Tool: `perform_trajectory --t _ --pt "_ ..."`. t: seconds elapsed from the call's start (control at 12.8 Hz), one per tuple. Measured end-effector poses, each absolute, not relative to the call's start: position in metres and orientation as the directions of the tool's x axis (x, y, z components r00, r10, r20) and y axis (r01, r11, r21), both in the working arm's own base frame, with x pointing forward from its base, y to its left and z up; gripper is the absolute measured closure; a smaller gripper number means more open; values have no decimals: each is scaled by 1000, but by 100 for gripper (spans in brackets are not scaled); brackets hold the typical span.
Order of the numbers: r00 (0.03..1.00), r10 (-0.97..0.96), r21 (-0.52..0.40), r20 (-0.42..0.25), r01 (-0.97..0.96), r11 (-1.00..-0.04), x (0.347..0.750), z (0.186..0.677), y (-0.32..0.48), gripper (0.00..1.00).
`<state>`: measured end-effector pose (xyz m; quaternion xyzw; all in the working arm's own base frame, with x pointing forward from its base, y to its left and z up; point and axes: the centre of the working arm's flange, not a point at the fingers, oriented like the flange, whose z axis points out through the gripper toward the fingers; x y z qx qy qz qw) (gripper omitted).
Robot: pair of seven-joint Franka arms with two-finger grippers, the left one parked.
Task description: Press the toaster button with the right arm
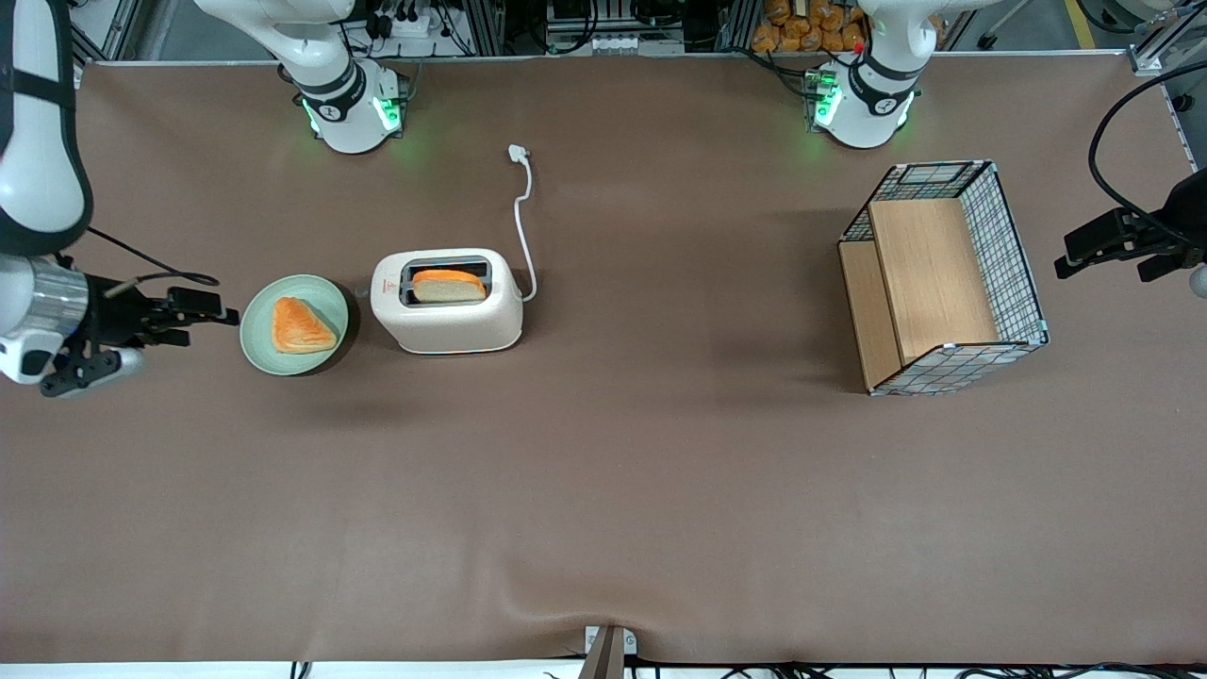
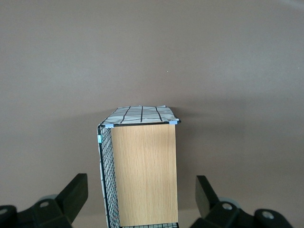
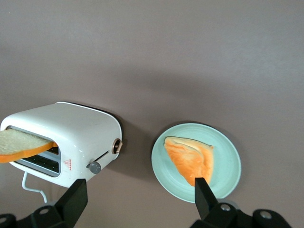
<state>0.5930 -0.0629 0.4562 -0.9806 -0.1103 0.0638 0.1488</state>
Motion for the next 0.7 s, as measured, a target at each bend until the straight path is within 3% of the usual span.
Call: perform_trajectory --t 0.7 --pt "984 146 -97 -99 136 -986 590 543 -47 0"
